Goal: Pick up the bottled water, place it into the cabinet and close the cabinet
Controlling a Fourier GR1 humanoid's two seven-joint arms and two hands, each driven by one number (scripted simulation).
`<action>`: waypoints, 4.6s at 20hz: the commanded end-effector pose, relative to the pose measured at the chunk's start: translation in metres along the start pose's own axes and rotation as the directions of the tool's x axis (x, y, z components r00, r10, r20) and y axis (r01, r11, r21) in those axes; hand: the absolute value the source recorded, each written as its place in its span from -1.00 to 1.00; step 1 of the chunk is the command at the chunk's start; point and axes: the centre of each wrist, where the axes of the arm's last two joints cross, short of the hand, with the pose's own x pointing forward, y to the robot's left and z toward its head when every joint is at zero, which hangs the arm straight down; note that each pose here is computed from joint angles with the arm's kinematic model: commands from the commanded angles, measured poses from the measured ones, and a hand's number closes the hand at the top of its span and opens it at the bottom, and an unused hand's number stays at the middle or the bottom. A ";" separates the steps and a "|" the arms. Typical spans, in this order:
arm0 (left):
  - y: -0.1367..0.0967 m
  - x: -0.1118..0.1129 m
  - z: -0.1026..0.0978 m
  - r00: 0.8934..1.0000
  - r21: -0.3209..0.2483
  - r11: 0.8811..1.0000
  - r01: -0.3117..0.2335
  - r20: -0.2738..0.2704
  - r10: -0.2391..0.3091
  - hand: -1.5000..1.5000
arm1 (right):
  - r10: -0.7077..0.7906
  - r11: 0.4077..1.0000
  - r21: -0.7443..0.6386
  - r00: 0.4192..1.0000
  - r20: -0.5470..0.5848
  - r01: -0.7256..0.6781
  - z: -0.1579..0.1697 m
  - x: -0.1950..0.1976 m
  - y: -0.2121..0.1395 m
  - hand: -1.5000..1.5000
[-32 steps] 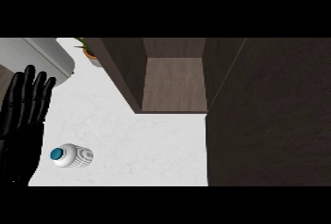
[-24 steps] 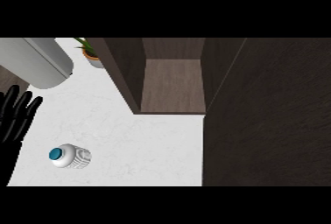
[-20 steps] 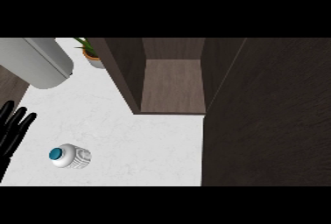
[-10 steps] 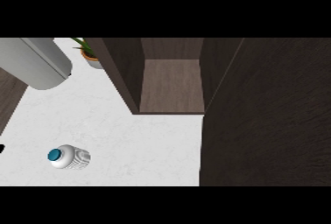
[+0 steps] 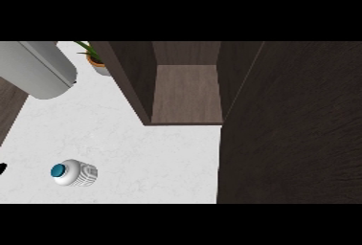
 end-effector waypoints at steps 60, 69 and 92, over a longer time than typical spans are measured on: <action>-0.005 -0.274 -0.042 0.955 0.136 0.947 -0.290 -0.024 0.296 1.00 | 0.038 0.999 0.039 0.999 0.018 -0.039 0.062 0.013 -0.004 -1.00; -0.089 -0.282 -0.095 0.954 0.232 0.926 -0.297 0.043 0.295 1.00 | 0.040 0.999 0.030 0.999 0.023 -0.041 0.063 0.020 -0.005 -1.00; -0.213 -0.158 -0.224 0.981 0.111 0.975 -0.191 0.056 0.186 1.00 | 0.024 1.000 0.010 1.000 0.017 -0.024 0.062 0.010 -0.006 -1.00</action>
